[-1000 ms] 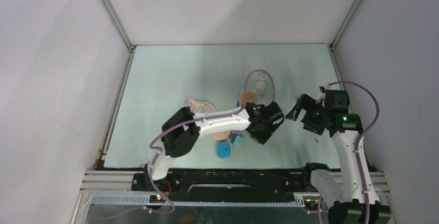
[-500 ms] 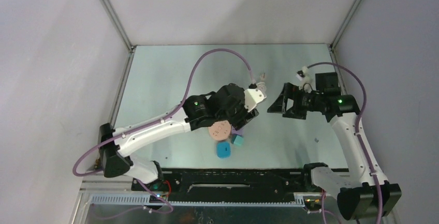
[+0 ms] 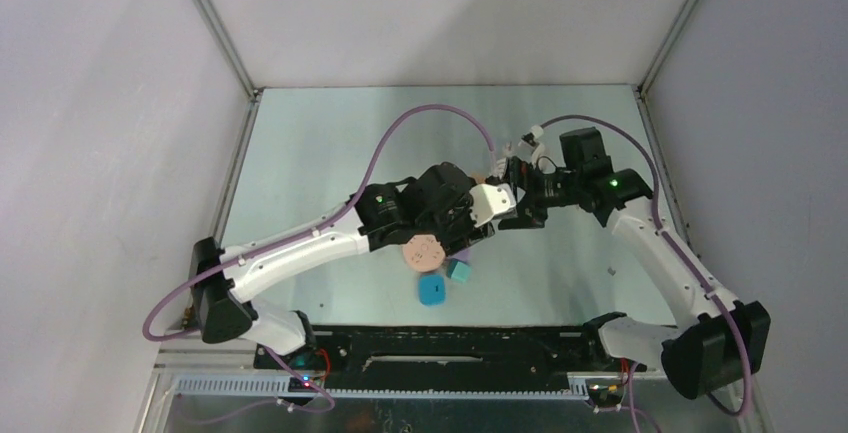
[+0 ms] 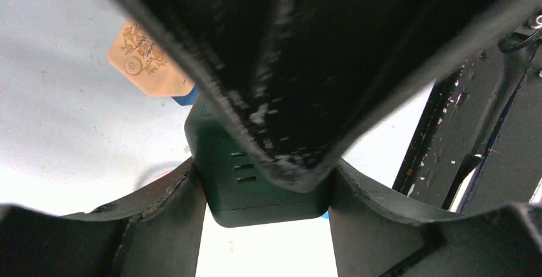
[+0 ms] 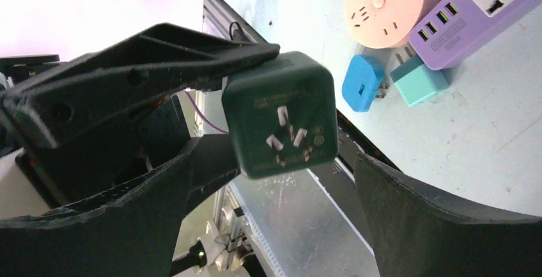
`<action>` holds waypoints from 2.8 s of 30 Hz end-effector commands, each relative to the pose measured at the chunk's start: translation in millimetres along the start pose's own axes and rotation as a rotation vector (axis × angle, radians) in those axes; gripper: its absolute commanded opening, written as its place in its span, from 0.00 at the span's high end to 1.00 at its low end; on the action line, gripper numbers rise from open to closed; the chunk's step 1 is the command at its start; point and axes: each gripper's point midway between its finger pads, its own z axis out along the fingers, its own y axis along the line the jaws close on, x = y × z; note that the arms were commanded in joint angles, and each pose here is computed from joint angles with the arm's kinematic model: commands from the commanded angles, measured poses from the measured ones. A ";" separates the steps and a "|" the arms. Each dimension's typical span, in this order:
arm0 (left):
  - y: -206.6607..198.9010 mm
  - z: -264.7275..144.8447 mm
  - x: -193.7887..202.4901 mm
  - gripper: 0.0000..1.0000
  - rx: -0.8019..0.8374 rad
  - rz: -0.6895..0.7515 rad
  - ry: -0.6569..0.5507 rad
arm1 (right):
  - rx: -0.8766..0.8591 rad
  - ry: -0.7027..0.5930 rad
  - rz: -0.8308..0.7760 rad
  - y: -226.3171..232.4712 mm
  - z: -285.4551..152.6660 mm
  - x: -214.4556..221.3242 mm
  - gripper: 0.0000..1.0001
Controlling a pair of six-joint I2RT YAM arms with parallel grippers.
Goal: Insert the plug
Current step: Pick up the plug from the center of the board.
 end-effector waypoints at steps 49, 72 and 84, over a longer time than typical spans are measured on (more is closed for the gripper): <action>12.6 -133.8 -137.0 0.00 0.005 0.169 -1.066 | -0.497 -0.148 -0.379 109.6 -69.9 -51.5 1.00; 43.6 -81.0 -135.1 0.09 -0.183 0.256 -1.014 | -0.530 -0.113 -0.370 121.0 -63.4 -47.4 1.00; 40.0 -93.1 -136.1 0.86 -0.175 0.312 -0.999 | -0.479 -0.103 -0.327 100.9 -51.0 -48.3 0.95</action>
